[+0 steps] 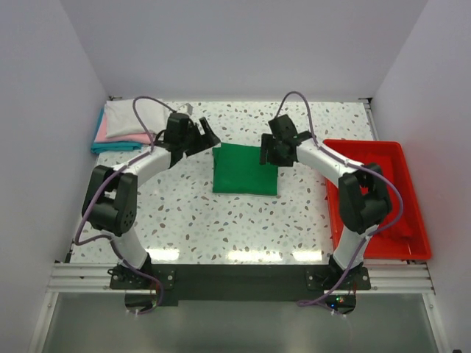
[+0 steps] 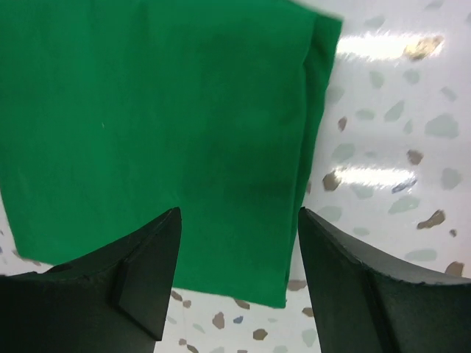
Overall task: Fold and stack the t-shirts
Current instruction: Fold the tshirt, then neatly place the folded tshirt to the corner
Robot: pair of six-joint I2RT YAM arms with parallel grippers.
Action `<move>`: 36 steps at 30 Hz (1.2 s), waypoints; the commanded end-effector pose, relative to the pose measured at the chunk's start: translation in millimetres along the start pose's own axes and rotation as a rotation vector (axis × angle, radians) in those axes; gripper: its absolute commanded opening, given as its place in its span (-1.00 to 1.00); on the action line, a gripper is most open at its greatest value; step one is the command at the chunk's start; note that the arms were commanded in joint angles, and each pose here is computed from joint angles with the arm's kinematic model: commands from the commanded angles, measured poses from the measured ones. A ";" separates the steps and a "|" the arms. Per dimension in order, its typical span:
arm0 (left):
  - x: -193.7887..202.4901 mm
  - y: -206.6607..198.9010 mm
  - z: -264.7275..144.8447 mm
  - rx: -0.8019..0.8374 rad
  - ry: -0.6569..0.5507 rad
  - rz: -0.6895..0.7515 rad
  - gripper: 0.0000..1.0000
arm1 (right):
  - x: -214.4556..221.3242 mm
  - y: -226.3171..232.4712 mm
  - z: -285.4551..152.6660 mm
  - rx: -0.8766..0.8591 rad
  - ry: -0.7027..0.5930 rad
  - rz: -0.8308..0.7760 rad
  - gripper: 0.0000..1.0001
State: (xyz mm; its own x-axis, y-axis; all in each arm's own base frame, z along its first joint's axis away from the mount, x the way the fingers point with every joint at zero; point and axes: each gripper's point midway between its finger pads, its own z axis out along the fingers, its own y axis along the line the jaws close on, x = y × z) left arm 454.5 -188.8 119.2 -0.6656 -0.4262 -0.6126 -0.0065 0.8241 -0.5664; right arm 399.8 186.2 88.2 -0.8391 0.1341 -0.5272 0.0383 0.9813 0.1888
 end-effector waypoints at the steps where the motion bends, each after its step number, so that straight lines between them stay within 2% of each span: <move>1: 32.1 0.6 -9.4 0.029 0.080 0.071 0.68 | 7.8 -10.6 2.2 0.037 -0.050 -0.013 0.35; 6: 75.8 18.4 -2.0 -0.011 0.214 0.110 0.70 | 23.2 -20.4 21.7 0.079 -0.005 -0.037 0.31; 17: 106.4 36.8 22.3 -0.156 0.293 0.202 0.68 | 32.8 -25.0 34.7 0.092 0.015 -0.021 0.29; 26: 136.2 33.1 33.6 -0.208 0.321 0.237 0.34 | 29.9 -20.0 35.4 0.058 0.014 -0.005 0.25; 32: 132.8 23.0 43.8 -0.235 0.299 0.270 -0.06 | 21.6 -10.9 30.4 0.023 0.002 0.003 0.23; 35: 120.8 23.4 47.9 -0.275 0.271 0.301 -0.56 | 16.8 -8.1 24.6 0.012 -0.009 0.003 0.24; 36: 118.0 30.1 44.6 -0.318 0.279 0.319 -0.86 | 13.0 -6.9 17.6 0.006 -0.021 0.003 0.25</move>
State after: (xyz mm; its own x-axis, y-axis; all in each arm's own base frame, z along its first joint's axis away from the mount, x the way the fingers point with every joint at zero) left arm 413.3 -252.0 21.4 -0.8195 -0.1215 -0.5601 0.0612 0.9531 -0.2963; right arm 382.5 175.0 36.0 -0.8678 0.1152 -0.4835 0.0584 0.9897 0.1308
